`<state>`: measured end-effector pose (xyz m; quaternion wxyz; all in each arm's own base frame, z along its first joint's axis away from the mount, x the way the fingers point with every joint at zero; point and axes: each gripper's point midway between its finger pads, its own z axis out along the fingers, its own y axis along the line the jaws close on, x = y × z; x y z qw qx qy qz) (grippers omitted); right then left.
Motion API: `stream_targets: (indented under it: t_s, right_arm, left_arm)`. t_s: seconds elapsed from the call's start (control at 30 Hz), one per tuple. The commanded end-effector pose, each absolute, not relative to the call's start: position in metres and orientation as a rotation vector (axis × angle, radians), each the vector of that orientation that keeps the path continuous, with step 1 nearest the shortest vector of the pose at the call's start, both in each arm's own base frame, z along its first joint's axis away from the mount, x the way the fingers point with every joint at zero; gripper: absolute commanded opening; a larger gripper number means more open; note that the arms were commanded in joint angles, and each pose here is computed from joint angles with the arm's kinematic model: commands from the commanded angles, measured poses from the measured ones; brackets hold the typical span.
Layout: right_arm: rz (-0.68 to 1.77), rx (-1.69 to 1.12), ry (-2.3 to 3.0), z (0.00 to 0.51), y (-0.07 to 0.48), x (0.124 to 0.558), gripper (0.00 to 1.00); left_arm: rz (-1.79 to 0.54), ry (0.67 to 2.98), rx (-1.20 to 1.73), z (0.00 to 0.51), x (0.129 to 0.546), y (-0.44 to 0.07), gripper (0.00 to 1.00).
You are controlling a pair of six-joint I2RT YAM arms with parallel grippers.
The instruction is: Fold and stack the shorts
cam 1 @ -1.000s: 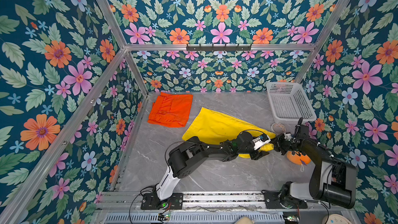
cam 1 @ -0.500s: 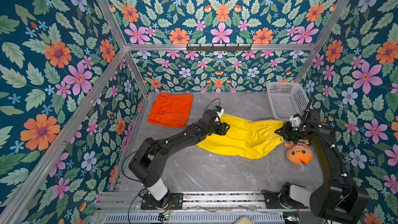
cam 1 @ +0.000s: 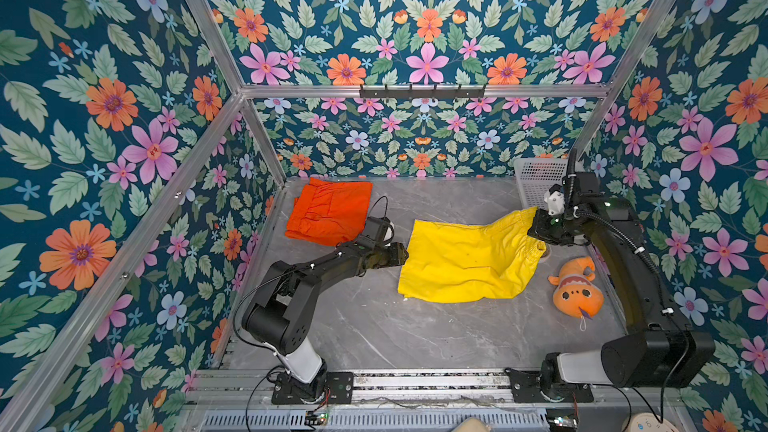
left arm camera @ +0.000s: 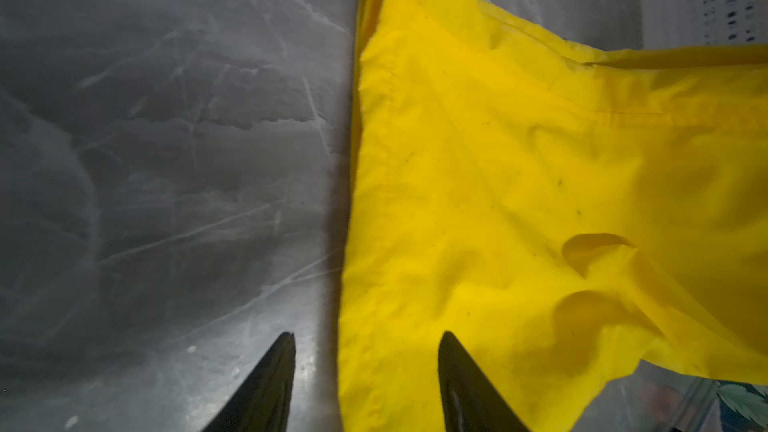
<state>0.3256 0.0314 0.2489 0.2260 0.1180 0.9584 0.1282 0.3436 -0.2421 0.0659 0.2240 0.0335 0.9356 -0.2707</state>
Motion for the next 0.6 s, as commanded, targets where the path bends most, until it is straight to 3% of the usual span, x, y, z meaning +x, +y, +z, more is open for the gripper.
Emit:
stream_targets:
  t_s: [0.0,0.27,0.43,0.57]
  right_arm:
    - [0.229,0.283,2.661,0.252,0.029,0.328,0.14]
    - [0.096,0.131,2.677,0.256,0.067,0.342,0.13]
    - [-0.02,0.028,2.689,0.252,0.095,0.348,0.13]
    - [-0.189,-0.102,2.703,0.243,0.119,0.354,0.12]
  left_arm:
    - [-0.853,2.586,0.089,0.061,0.342,-0.254,0.54]
    - [-0.951,2.593,0.055,0.044,0.337,-0.263,0.46]
    - [-0.953,2.608,0.043,0.032,0.334,-0.262,0.32]
    - [-0.97,2.615,0.044,0.025,0.332,-0.265,0.27]
